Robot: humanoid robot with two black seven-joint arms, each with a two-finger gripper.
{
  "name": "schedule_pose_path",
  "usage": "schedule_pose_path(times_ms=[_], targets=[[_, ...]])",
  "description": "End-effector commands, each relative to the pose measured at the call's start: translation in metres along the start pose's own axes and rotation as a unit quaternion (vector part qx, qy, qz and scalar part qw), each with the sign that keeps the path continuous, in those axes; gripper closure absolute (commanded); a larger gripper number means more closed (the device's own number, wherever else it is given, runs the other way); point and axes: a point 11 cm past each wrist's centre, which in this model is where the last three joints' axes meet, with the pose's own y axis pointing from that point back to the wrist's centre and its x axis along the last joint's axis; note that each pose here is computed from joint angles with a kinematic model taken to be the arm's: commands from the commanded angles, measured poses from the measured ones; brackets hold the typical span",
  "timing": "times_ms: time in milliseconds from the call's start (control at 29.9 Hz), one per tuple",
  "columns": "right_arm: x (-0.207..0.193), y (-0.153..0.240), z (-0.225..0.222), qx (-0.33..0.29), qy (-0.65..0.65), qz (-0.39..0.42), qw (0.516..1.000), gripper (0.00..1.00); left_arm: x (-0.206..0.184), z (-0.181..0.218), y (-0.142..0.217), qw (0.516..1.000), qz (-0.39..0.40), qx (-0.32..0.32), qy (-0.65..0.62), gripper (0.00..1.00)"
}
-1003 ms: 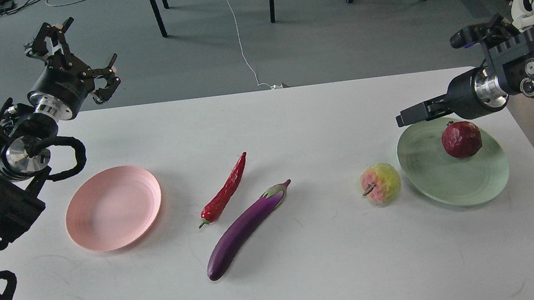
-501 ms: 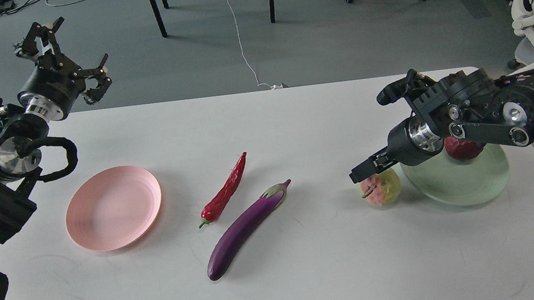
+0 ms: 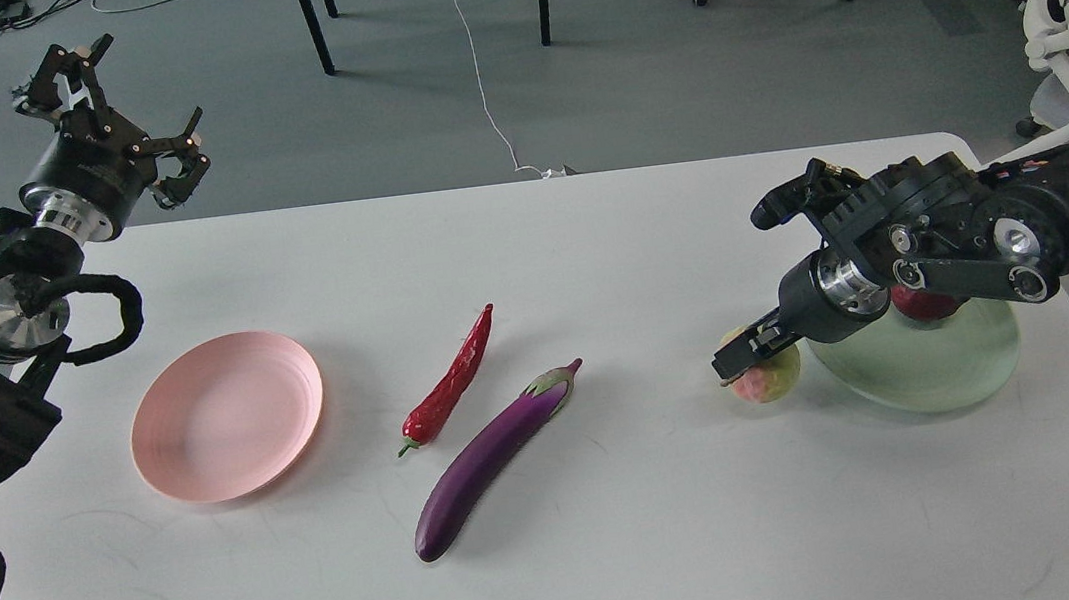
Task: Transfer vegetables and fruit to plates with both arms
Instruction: 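Reach the right gripper down and grasp the yellow-pink peach, then place the peach on the green plate and withdraw the right gripper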
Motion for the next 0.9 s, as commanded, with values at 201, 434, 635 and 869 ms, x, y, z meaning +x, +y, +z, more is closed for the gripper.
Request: schedule_pose_path(times_ms=[201, 434, 635, 869], targets=[[-0.015, 0.057, 0.077, -0.089, -0.007, 0.021, 0.996, 0.47, 0.0, 0.002, 0.0, 1.0, 0.0, 0.0, -0.001, 0.02], [-0.051, 0.043, 0.095, -0.09, -0.03, 0.017, 0.995, 0.35, 0.001, 0.009, 0.0, 1.0, 0.0, -0.007, -0.005, 0.02], [-0.067, 0.042, 0.107, -0.093, -0.055, 0.022, 0.994, 0.05, 0.011, 0.039, 0.005, 0.999, 0.01, -0.023, -0.027, 0.02], [-0.038, 0.053, 0.097, -0.064, -0.077, 0.084, 0.991, 0.02, 0.006, 0.052, 0.001, 0.999, 0.004, -0.033, -0.033, 0.02]])
